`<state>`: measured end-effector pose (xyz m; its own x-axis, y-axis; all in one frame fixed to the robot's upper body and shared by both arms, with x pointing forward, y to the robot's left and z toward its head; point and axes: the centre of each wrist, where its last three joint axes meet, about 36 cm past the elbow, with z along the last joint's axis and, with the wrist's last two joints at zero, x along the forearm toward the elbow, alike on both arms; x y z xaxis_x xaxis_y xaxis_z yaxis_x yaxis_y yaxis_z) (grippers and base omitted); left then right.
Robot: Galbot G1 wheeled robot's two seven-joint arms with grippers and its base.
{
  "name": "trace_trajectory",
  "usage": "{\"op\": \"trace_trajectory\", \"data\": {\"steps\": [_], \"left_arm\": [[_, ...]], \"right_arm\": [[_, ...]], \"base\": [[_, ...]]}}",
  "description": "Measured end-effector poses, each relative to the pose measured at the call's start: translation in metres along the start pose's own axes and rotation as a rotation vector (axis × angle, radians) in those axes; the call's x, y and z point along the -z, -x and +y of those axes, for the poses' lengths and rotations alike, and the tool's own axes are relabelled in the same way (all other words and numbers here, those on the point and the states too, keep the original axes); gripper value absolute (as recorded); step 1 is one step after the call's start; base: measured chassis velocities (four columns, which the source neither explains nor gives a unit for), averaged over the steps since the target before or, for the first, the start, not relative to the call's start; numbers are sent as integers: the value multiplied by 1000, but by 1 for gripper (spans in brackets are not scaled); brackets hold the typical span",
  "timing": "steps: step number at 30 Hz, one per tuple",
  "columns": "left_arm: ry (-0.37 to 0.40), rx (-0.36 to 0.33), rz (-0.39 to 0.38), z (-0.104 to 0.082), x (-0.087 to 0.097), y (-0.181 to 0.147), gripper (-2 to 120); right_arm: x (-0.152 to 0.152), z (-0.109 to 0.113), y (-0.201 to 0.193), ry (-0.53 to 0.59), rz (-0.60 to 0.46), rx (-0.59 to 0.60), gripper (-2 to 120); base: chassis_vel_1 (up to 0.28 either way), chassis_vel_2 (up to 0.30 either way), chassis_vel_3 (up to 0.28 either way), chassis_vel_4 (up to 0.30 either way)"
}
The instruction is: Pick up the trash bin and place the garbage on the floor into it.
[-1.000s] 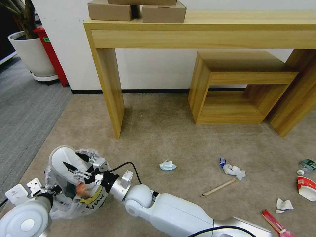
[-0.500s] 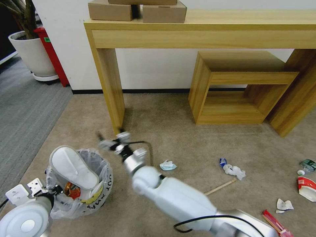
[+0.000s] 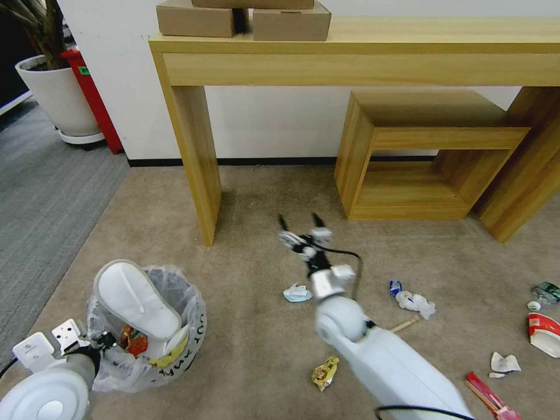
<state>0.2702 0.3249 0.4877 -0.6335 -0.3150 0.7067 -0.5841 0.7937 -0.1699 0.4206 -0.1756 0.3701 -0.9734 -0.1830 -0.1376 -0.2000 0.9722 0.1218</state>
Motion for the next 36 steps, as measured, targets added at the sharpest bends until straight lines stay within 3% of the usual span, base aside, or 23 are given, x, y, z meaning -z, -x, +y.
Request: {"op": "trace_trajectory", "data": {"steps": [4, 11, 15, 16, 18, 23, 27, 30, 34, 36], "left_arm": [[6, 8, 8, 5, -10, -4, 0], [-4, 19, 5, 9, -19, -11, 0], [2, 18, 11, 8, -22, -7, 0], [2, 18, 11, 8, -22, -7, 0], [8, 20, 13, 8, -23, -6, 0], [14, 17, 10, 8, -22, -4, 0], [19, 21, 9, 9, -23, -3, 0], [23, 29, 10, 12, -26, -3, 0], [19, 35, 11, 12, -29, 0, 0], [19, 41, 15, 14, -34, 4, 0]], "right_arm": [[11, -23, -25, -73, 31, -39, 100], [24, -35, -54, -152, 190, -169, 100], [29, -36, -73, -150, 462, -394, 100], [29, -36, -73, -150, 462, -394, 100], [27, -35, -80, -123, 571, -433, 100], [23, -36, -95, -122, 629, -352, 100], [16, -44, -113, -146, 588, -231, 100], [-1, -73, -136, -311, 485, -87, 100], [-10, -78, -153, -360, 549, -115, 100], [-18, -62, -163, -301, 666, -222, 100]], "base": [[0, 0, 0, 0], [0, 0, 0, 0], [0, 0, 0, 0], [0, 0, 0, 0], [0, 0, 0, 0], [0, 0, 0, 0], [0, 0, 0, 0], [0, 0, 0, 0], [0, 0, 0, 0], [0, 0, 0, 0]]}}
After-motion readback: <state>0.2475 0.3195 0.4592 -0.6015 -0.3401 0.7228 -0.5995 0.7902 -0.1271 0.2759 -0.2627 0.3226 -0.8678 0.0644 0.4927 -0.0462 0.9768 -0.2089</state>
